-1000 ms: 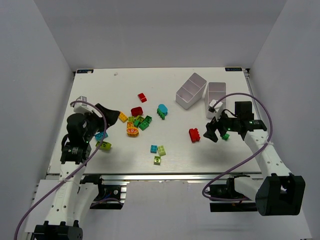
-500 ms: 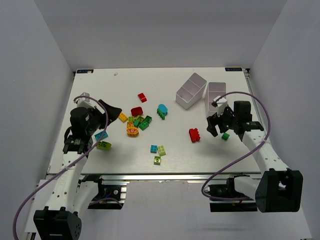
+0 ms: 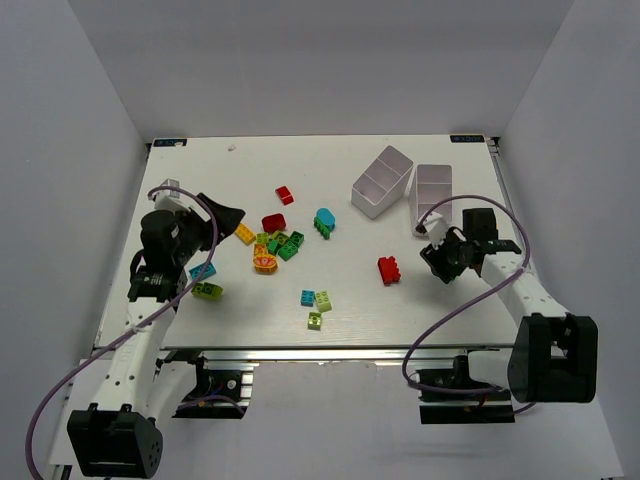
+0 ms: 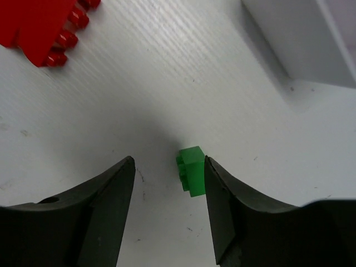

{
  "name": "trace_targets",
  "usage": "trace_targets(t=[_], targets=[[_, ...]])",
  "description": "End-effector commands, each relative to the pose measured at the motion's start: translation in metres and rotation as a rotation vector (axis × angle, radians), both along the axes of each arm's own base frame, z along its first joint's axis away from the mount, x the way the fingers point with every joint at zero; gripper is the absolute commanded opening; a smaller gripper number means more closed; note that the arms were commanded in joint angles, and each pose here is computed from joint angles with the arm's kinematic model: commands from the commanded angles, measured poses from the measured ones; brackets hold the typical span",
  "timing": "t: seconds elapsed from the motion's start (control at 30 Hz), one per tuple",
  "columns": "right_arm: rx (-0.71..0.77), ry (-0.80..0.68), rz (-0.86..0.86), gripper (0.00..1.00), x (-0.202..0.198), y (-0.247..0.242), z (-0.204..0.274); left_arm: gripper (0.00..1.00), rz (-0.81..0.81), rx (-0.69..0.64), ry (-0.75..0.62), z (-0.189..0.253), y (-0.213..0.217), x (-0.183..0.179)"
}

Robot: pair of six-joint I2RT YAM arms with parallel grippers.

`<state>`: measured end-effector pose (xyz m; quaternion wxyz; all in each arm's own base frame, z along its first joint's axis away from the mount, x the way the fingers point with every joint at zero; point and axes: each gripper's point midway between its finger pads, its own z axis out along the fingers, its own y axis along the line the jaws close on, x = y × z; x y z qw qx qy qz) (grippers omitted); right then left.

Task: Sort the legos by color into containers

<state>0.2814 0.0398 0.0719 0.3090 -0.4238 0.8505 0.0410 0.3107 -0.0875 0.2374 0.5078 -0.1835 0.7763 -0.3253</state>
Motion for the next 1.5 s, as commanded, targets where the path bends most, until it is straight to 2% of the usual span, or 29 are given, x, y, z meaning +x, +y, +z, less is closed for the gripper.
trace_targets(t=[0.0,0.2,0.53,0.83,1.0,1.2,1.47], targets=[[-0.074,0.075,0.029,0.57,-0.006,-0.016,-0.019,0.88,-0.022,-0.011,-0.025,0.007,-0.004,0.001],[-0.091,0.138,0.02,0.56,-0.004,-0.021,-0.031,0.88,-0.021,0.001,-0.022,0.008,-0.003,-0.001],[-0.125,0.093,0.02,0.56,0.004,-0.027,-0.028,0.88,-0.026,0.014,-0.017,0.008,-0.002,-0.007],[-0.155,0.024,0.051,0.69,0.008,-0.031,-0.013,0.88,-0.023,0.009,-0.007,0.0,-0.002,-0.017],[-0.206,0.016,0.091,0.72,0.008,-0.036,-0.015,0.88,-0.023,0.008,-0.004,-0.003,-0.002,-0.019],[-0.203,0.081,0.045,0.74,0.007,-0.052,-0.026,0.88,-0.024,0.009,0.007,-0.007,-0.002,-0.018],[-0.175,0.145,0.18,0.72,-0.003,-0.05,-0.043,0.88,-0.033,0.005,0.012,-0.009,-0.004,-0.013]])
